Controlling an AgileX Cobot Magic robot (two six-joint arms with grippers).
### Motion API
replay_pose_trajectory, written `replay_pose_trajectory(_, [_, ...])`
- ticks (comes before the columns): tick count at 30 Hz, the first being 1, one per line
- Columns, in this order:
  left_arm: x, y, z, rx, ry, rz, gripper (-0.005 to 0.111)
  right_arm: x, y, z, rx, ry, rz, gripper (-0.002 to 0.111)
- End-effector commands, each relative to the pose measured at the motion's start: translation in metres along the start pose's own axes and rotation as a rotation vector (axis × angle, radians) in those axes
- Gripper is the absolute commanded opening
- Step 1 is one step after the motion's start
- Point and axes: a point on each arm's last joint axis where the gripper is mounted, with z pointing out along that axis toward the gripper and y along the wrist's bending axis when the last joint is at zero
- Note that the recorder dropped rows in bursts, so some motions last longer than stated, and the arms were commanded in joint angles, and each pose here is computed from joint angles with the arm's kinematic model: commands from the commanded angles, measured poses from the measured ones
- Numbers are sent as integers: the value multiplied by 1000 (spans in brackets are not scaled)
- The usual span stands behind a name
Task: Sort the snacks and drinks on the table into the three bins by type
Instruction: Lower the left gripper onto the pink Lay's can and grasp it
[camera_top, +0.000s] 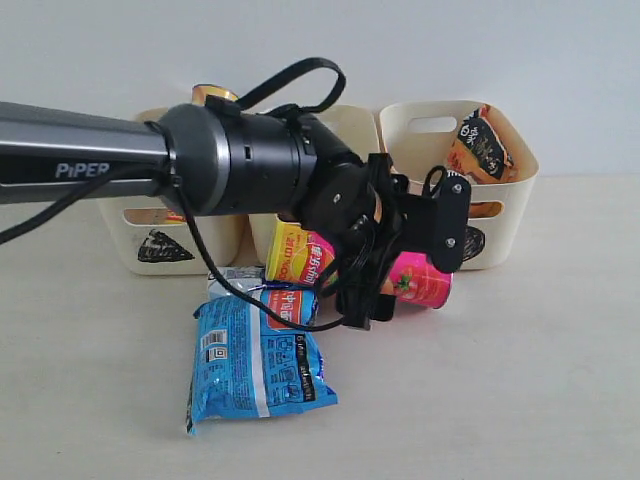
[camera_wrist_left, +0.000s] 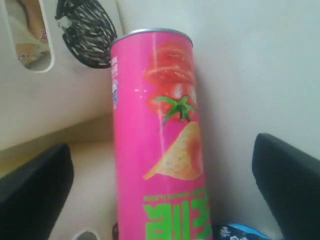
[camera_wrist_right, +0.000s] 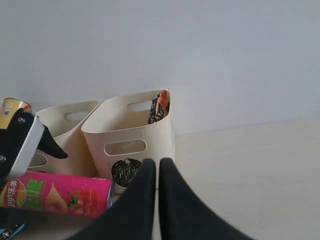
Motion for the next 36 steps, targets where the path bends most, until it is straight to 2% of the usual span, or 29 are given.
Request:
replay_pose_trajectory(1, [-2, -3, 14, -37, -6, 62, 89, -1, 0, 0, -4, -7, -10, 0])
replay_pose_trajectory(8, [1, -11, 30, -24, 5, 88, 85, -1, 0, 0, -4, -7, -10, 0])
replay_pose_trajectory(13, [3, -15, 39, -25, 9, 113, 69, -1, 0, 0, -4, -7, -10, 0])
replay_pose_trajectory(18, [5, -12, 41, -43, -5, 26, 43, -1, 0, 0, -3, -7, -13, 0])
replay_pose_trajectory(23, [8, -16, 40, -6, 31, -10, 6, -1, 0, 0, -3, -7, -11, 0])
replay_pose_trajectory(32, [7, -16, 31, 22, 67, -16, 6, -1, 0, 0, -3, -7, -12, 0])
replay_pose_trajectory(34, [7, -12, 26, 16, 67, -19, 13, -1, 0, 0, -3, -7, -12, 0])
replay_pose_trajectory(36, [6, -9, 18, 9, 68, -22, 28, -1, 0, 0, -3, -7, -12, 0])
